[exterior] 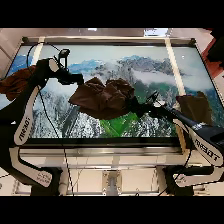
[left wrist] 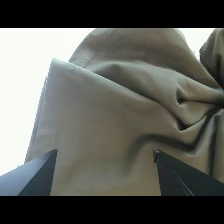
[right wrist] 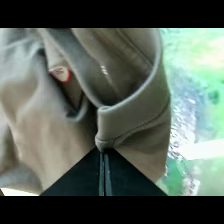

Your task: Fold the shirts.

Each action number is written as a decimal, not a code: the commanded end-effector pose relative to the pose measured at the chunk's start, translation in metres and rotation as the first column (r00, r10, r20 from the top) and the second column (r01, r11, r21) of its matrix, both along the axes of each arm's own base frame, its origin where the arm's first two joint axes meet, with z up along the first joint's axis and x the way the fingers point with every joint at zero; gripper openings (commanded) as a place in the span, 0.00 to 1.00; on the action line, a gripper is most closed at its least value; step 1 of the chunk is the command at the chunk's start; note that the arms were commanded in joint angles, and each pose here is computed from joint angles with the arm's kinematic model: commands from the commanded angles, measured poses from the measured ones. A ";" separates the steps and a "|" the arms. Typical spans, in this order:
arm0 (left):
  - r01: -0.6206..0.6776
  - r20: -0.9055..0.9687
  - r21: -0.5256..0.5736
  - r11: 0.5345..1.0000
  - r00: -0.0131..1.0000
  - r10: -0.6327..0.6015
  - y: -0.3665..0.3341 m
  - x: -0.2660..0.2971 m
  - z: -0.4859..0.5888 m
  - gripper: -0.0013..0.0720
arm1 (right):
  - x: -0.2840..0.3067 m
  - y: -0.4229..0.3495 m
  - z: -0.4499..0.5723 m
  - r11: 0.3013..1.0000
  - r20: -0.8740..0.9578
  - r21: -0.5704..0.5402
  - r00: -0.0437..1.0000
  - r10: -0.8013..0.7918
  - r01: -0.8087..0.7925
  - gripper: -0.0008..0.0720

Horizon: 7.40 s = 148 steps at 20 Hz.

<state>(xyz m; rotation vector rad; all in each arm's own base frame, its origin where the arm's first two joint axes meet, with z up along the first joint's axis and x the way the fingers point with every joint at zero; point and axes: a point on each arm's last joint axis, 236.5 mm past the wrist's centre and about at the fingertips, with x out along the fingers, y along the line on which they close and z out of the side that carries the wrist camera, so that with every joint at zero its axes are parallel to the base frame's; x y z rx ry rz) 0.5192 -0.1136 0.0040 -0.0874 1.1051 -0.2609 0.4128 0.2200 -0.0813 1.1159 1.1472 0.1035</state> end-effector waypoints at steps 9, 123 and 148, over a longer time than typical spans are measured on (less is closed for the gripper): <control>-0.202 -0.448 0.008 0.979 0.875 0.184 0.074 -0.063 -0.085 0.97 | 0.018 0.006 0.037 0.943 0.149 -0.211 0.945 0.292 -0.258 0.05; -0.611 -0.237 -0.597 0.520 0.753 0.614 0.094 -0.199 0.007 0.65 | 0.086 -0.155 0.011 0.603 0.191 -0.608 0.643 0.742 -0.516 0.73; -0.803 -0.410 -0.485 0.346 0.559 0.721 0.097 -0.198 -0.067 0.64 | 0.081 -0.111 0.102 0.679 0.331 -0.575 0.629 0.704 -0.456 0.05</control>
